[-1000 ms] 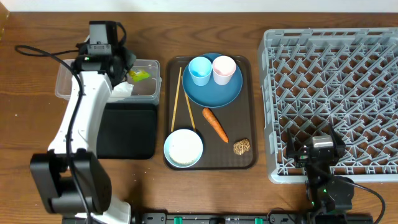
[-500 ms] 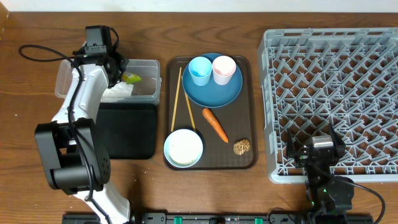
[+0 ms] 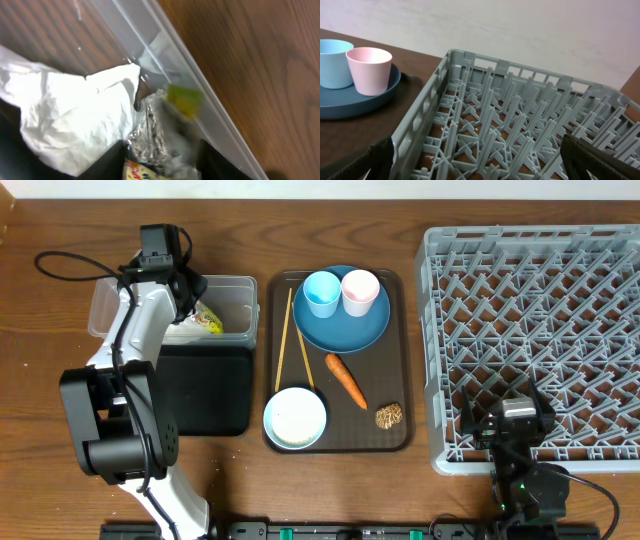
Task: Sort waste into correct bins and load items into the dishwasher rack
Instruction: 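Carry the wrapper left and drop it into the clear bin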
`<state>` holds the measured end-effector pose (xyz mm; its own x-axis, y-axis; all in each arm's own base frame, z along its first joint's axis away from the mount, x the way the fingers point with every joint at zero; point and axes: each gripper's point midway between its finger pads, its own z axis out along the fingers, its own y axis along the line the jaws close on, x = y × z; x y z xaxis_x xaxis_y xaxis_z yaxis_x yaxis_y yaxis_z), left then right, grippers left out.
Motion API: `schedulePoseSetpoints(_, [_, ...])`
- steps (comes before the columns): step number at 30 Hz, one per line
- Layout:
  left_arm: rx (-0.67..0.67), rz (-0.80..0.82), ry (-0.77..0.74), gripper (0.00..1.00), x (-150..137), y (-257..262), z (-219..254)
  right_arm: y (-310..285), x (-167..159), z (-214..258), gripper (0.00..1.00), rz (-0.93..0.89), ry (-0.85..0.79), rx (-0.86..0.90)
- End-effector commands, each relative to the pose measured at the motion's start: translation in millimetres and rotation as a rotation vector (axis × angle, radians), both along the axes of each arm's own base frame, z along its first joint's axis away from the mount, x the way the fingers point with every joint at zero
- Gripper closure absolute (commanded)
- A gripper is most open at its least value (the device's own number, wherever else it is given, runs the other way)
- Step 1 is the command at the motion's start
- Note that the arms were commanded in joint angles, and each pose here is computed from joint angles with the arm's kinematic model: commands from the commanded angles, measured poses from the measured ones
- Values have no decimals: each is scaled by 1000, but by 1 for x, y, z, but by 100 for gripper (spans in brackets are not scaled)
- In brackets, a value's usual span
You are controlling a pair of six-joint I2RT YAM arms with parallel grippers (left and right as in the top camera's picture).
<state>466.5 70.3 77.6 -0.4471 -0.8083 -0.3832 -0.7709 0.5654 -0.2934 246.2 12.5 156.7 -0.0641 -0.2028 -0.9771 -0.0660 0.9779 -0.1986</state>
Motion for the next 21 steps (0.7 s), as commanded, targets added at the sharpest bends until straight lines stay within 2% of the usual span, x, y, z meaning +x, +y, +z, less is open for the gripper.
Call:
schedulePoseSetpoints(1, [50,-41,-23,36,1,5,15,-1,0,-1,1,-3,3,-6])
schedulePoseSetpoints(3, [79,-82,-54,31,2,5,34,-1,0,-1,1,-3,3,-6])
schedulePoseSetpoints(7, [114,-116,-127,28,-7,4,81,-1,0,-1,1,-3,3,-6])
schedulePoseSetpoints(12, [68,-150,-180,28,-44,-11,136,-1,0,-1,1,-3,3,-6])
schedulePoseSetpoints(16, [30,-167,-116,28,-89,-21,150,-1,0,-1,1,-3,3,-6])
schedulePoseSetpoints(21, [-4,-187,43,28,-135,-33,138,-1,0,-1,1,-3,3,-6])
